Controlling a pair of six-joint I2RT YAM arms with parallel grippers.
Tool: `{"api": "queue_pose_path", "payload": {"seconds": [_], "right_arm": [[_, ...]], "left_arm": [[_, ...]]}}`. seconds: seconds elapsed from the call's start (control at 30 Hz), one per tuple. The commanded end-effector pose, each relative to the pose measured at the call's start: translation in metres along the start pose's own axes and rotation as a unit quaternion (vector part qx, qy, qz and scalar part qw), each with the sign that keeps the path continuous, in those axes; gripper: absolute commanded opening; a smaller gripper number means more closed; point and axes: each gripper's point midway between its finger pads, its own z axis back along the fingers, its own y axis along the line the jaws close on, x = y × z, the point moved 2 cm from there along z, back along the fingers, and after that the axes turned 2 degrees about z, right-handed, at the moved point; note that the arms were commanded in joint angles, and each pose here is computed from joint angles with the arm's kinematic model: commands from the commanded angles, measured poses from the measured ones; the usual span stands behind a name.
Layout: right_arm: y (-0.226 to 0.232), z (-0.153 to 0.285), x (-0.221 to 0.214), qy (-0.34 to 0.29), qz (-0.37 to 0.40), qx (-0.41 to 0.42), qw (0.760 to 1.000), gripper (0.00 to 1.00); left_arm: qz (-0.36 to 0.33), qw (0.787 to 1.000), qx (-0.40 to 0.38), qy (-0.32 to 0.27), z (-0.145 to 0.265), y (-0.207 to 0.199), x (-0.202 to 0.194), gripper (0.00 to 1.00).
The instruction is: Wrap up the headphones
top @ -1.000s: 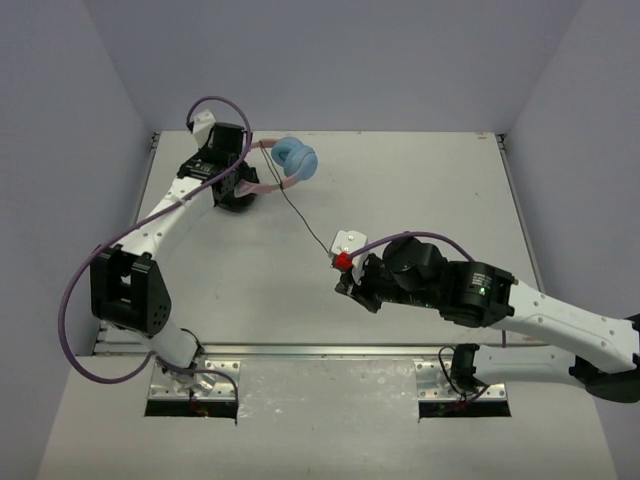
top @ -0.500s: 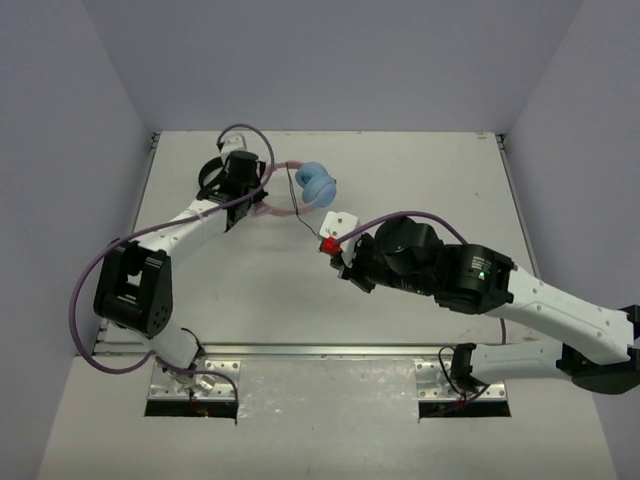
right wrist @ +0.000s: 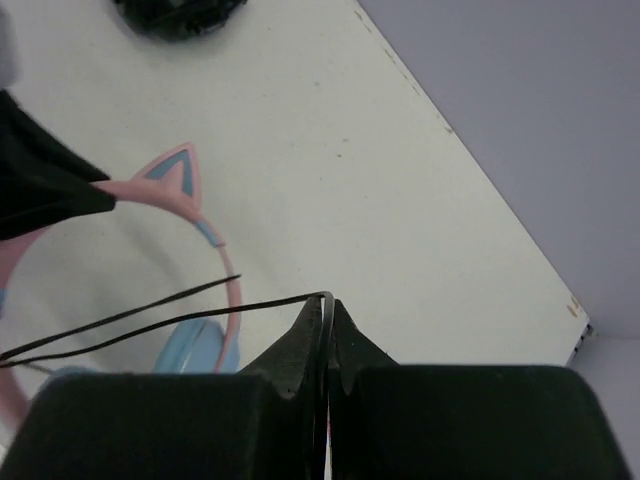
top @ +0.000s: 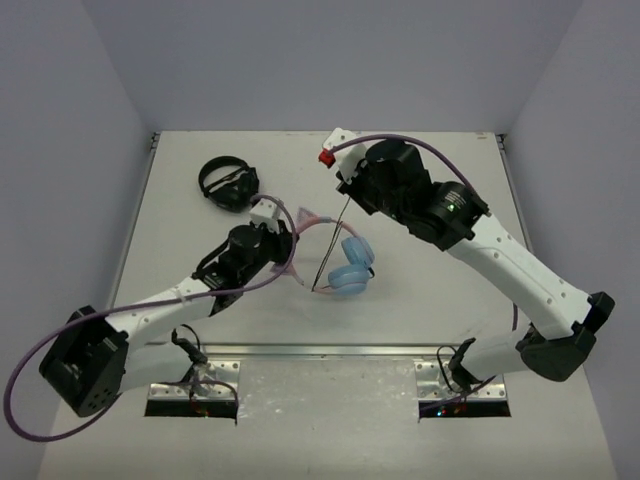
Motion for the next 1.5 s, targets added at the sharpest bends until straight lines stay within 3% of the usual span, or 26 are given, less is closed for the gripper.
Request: {"api": "queue_pose_path", "payload": {"seconds": [0.0, 0.3, 0.43, 0.53, 0.67, 0.93, 1.03, 1.17, 1.23, 1.33, 1.47], "right_arm": [[-0.034, -0.009, 0.015, -0.019, 0.009, -0.045, 0.999, 0.01], [-0.101, -0.036, -0.02, 0.0, -0.085, -0.099, 0.991, 0.01], [-0.098, -0.045, -0.042, 0.002, -0.109, -0.094, 0.99, 0.01], [-0.087, -0.054, -0.063, 0.015, -0.117, -0.08, 0.99, 0.01], [-0.075, -0.065, -0.088, 0.041, -0.119, -0.066, 0.99, 0.01], [-0.067, -0.066, -0.101, 0.022, -0.153, -0.054, 0.987, 0.01], [-0.056, -0.07, -0.108, 0.019, -0.172, -0.038, 0.984, 0.01], [-0.02, -0.064, -0.106, -0.027, -0.24, 0.03, 0.97, 0.01], [-0.001, -0.057, -0.086, -0.088, -0.257, 0.092, 0.958, 0.01], [0.027, -0.04, -0.072, -0.142, -0.292, 0.161, 0.932, 0.01], [0.061, -0.018, -0.056, -0.194, -0.319, 0.233, 0.898, 0.01]], "left_arm": [[-0.016, 0.987, -0.122, -0.103, 0.034, -0.052, 0.043, 0.0], [0.022, 0.982, -0.161, -0.1, 0.094, -0.056, 0.014, 0.0], [0.058, 0.981, -0.123, -0.135, 0.11, -0.044, 0.035, 0.0], [0.077, 0.971, -0.161, -0.158, 0.127, -0.059, 0.058, 0.0], [0.083, 0.968, -0.183, -0.153, 0.139, -0.074, 0.081, 0.0], [0.078, 0.976, -0.164, -0.122, 0.16, -0.082, 0.118, 0.0], [0.096, 0.973, -0.149, -0.148, 0.174, -0.081, 0.146, 0.0], [0.125, 0.967, -0.153, -0.162, 0.188, -0.093, 0.184, 0.01], [0.142, 0.968, -0.15, -0.146, 0.181, -0.099, 0.188, 0.0], [0.171, 0.967, -0.144, -0.125, 0.173, -0.109, 0.2, 0.0], [0.224, 0.956, -0.13, -0.14, 0.173, -0.112, 0.223, 0.0]]}}
